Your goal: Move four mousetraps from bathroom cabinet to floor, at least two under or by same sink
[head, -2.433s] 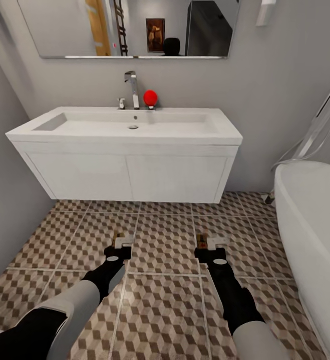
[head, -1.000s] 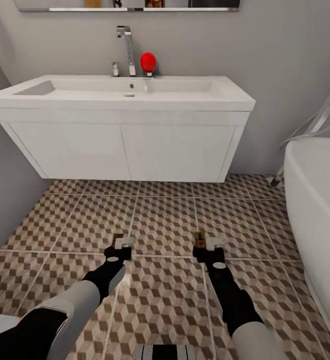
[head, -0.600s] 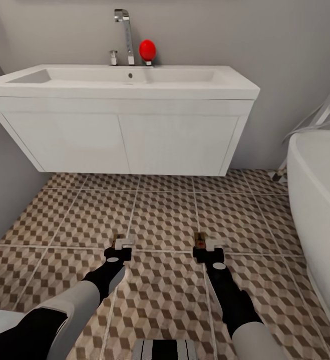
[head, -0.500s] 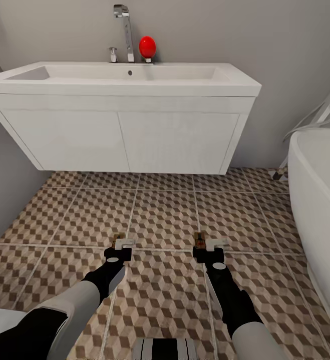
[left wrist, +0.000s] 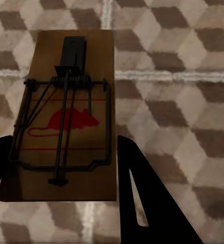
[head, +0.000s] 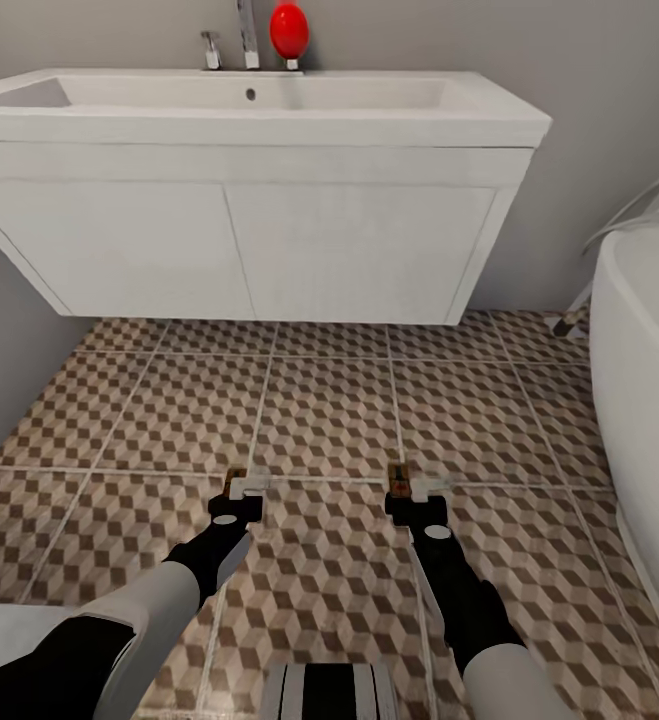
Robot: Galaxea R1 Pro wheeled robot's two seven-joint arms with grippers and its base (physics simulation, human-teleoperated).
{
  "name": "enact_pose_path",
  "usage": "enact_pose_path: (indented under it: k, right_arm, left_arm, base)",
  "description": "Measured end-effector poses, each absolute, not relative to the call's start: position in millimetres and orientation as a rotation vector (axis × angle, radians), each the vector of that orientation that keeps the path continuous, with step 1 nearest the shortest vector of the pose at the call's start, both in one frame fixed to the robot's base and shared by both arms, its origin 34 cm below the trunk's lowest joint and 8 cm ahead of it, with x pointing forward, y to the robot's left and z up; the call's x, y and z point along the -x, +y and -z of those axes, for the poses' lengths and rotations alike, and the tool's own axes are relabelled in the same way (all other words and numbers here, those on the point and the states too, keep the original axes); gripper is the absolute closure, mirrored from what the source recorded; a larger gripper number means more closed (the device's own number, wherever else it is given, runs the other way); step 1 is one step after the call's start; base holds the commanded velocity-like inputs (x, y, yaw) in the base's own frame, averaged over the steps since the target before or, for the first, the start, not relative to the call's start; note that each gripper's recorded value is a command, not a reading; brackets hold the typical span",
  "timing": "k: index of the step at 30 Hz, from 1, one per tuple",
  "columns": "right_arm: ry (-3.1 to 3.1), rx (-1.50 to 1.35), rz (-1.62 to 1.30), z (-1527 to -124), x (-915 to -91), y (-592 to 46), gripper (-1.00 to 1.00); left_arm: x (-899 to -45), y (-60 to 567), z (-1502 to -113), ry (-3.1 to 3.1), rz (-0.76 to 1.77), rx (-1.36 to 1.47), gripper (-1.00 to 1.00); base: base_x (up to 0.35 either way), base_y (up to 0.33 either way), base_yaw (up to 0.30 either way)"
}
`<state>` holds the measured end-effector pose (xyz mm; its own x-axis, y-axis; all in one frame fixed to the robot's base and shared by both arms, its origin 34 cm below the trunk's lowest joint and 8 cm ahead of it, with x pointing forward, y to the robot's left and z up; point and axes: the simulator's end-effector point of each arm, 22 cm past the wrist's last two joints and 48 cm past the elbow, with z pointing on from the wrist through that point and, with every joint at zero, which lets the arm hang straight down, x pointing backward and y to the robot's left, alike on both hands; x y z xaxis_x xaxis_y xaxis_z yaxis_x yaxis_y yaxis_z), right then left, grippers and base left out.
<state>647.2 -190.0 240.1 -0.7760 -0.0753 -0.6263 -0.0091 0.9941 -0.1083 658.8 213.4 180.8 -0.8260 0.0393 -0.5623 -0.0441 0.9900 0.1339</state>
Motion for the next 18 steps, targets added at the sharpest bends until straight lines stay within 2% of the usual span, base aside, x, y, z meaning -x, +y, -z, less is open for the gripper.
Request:
enact_pose_path:
  k: [18]
  right_arm:
    - [2.56, 0.067, 0.129, -181, -616, -190, 1.0]
  left_arm:
    - [-621, 213, -121, 2.64, -0.193, -0.007, 1.0]
  base:
    - [0.0, 0.0, 0.0]
